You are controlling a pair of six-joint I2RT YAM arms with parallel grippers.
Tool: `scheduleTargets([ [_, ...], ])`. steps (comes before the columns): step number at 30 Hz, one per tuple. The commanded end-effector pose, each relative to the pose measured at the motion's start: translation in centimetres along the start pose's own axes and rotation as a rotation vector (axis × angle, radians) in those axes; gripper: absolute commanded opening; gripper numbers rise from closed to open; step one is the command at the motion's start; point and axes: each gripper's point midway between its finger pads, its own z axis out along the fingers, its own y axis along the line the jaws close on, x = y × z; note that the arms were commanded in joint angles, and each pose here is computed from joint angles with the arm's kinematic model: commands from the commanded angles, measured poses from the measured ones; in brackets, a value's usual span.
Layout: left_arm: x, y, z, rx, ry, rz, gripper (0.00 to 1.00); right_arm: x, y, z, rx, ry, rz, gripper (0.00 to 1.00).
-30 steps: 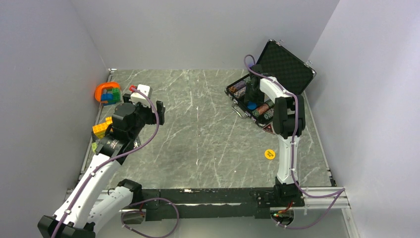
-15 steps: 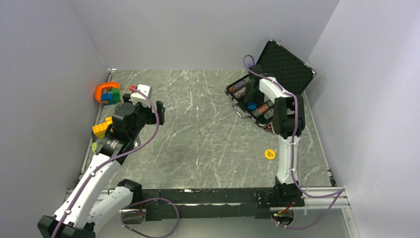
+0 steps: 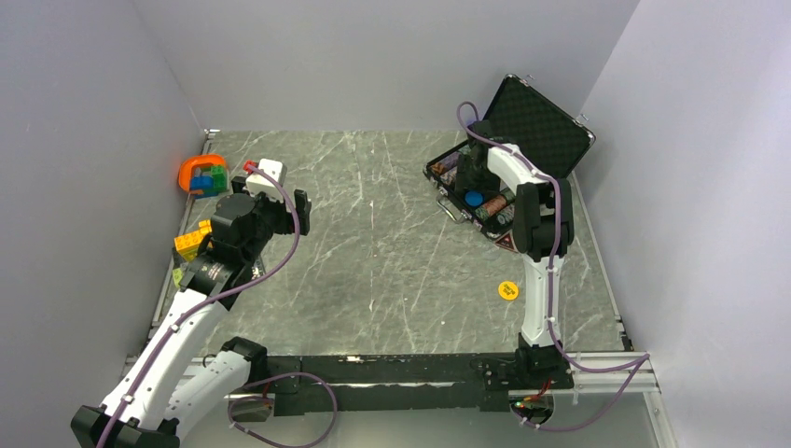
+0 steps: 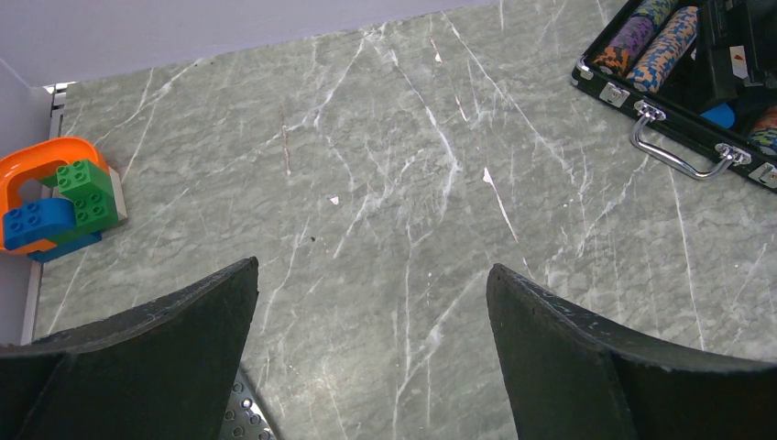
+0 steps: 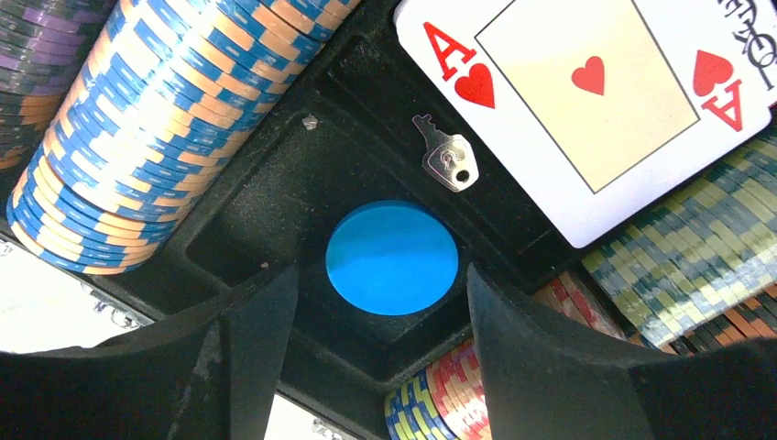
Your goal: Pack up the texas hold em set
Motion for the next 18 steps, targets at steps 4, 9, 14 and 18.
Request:
scheduleTargets([
  [4, -1.0, -0.1, -0.4, 0.005, -0.04, -0.004, 0.98, -2.5, -0.9, -2.6, 0.026, -0.043, -0.029, 0.76],
  [9, -1.0, 0.0, -0.4, 0.001, -0.039, -0.002, 0.98, -4.0, -0.5, -3.9, 0.006, -0.083, -0.042, 0.78],
  [14, -0.8, 0.0, -0.3, 0.0, -0.036, -0.002, 0.98, -5.4, 0.0, -7.0, -0.025, -0.15, -0.057, 0.79],
  [18, -0.9, 0.0, -0.4, 0.002, -0.037, 0.001, 0.98, -5.2, 0.2, -11.3, -0.055, -0.216, -0.057, 0.79],
])
